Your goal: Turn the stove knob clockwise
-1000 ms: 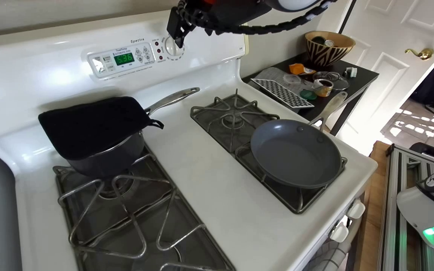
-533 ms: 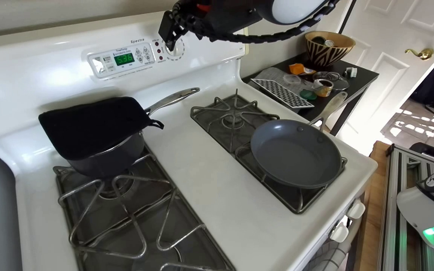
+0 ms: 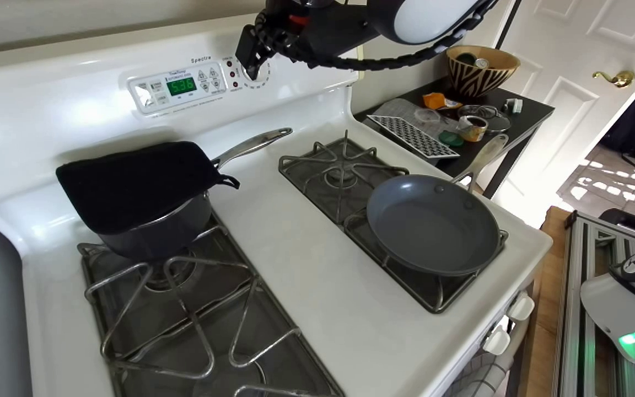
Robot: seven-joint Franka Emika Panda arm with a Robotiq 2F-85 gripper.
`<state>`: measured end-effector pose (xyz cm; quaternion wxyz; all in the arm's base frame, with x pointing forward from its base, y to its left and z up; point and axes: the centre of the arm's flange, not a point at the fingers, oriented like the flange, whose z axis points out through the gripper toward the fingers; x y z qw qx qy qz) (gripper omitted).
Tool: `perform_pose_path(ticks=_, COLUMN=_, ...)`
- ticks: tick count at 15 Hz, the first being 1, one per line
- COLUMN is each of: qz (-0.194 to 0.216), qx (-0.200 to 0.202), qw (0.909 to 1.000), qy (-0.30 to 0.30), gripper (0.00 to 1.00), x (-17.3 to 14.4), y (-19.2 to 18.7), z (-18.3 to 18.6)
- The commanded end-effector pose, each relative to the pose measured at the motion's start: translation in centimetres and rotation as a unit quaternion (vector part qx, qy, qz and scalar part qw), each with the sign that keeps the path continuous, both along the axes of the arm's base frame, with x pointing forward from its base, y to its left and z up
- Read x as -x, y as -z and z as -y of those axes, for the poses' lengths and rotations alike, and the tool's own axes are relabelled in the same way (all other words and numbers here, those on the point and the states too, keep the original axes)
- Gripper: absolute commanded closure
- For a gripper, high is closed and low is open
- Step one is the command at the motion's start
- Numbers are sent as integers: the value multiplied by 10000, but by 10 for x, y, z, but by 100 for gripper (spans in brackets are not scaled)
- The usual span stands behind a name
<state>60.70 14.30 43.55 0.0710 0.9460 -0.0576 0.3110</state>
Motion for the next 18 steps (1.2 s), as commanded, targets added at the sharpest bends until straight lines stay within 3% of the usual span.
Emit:
perform_pose_path(ticks=1, qz=104, qx=-10, qw=9999, qy=-20, gripper=0, x=-4, y=5, z=-2)
perform_pose_path(ticks=14, qz=215, qx=44, qw=9998, qy=-18, gripper=0, x=-12, y=2, z=4)
perform_pose_path(ticks=16, qz=210, qx=39, qw=9998, qy=-16, gripper=6, x=-13, y=3, z=4)
perform_pose_path(ticks=18, qz=202, qx=37, qw=9998, qy=-14, gripper=29, x=-14, y=5, z=4)
